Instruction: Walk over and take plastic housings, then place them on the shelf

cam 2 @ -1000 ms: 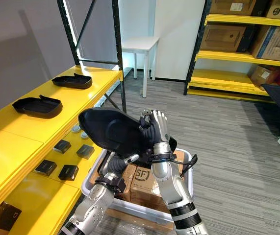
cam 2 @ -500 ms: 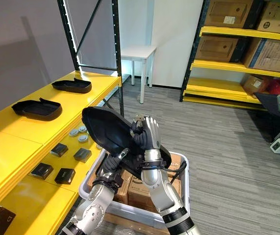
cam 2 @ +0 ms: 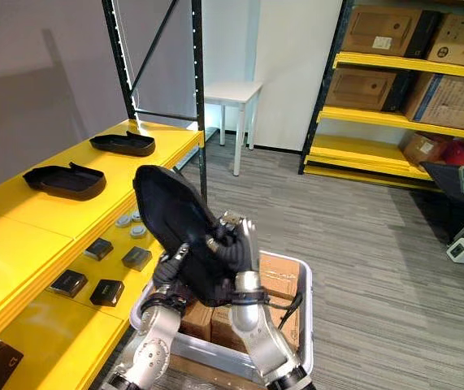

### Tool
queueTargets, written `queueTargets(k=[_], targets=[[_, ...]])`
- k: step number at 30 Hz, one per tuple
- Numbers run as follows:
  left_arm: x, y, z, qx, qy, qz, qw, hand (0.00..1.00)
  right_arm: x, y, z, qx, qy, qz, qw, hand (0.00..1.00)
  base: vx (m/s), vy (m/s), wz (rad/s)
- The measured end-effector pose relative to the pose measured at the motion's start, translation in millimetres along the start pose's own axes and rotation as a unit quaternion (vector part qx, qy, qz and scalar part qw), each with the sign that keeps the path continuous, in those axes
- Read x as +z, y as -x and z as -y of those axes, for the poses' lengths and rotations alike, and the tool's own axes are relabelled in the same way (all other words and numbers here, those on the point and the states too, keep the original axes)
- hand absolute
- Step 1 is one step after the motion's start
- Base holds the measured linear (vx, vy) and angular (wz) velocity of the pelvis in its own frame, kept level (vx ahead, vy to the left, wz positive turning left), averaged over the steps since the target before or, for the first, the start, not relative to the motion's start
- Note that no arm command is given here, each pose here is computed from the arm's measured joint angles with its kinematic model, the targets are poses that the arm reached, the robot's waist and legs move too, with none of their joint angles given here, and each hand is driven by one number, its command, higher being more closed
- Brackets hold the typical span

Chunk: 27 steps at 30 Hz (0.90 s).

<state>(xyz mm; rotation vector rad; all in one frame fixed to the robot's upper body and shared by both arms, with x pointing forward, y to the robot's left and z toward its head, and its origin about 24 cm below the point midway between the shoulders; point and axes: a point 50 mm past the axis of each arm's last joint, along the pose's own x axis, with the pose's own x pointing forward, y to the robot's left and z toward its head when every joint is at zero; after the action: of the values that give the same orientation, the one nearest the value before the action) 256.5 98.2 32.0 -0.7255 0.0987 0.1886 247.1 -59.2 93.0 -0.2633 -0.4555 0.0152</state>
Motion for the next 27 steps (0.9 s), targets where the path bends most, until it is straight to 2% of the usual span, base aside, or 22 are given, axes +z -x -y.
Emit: queueTargets(k=[4,7,11,15,18,19,21,27], targets=[[30.9,1.7,-20.5,0.049,-0.08,0.097,0.991,1.0,-3.3,8.9,-10.1,0.045,-0.067,-0.024,0.996,0.0,0.0,-0.012,0.06],[68.8,3.5,-28.5,0.105,-0.095,0.204,0.969,1.0,-26.5,26.8,-8.1,0.052,-0.071,-0.09,0.992,0.0,-0.02,-0.034,0.69],[90.4,8.5,-42.7,0.152,-0.203,0.274,0.928,1.0,-42.7,21.5,35.0,-0.041,-0.069,-0.12,0.99,0.0,0.03,-0.009,1.67],[90.2,22.0,-65.8,0.191,-0.308,0.274,0.891,1.0,-34.1,21.8,87.9,-0.138,-0.04,-0.09,0.985,0.0,0.12,0.047,1.68],[105.9,36.1,-81.0,0.227,-0.357,0.297,0.856,1.0,-26.4,23.1,103.5,-0.176,-0.038,-0.072,0.981,0.0,0.25,0.119,0.94],[116.5,43.7,-87.0,0.244,-0.381,0.314,0.835,1.0,-29.0,27.5,104.6,-0.19,-0.043,-0.083,0.977,0.0,0.23,0.069,0.3],[130.6,51.6,-89.6,0.261,-0.393,0.34,0.813,1.0,-29.3,29.4,109.7,-0.21,-0.046,-0.085,0.973,0.0,0.32,0.111,0.54],[156.0,57.4,-68.7,0.227,-0.432,0.409,0.771,1.0,-34.1,40.3,144.3,-0.284,-0.023,-0.094,0.954,0.0,0.32,0.218,1.17]])
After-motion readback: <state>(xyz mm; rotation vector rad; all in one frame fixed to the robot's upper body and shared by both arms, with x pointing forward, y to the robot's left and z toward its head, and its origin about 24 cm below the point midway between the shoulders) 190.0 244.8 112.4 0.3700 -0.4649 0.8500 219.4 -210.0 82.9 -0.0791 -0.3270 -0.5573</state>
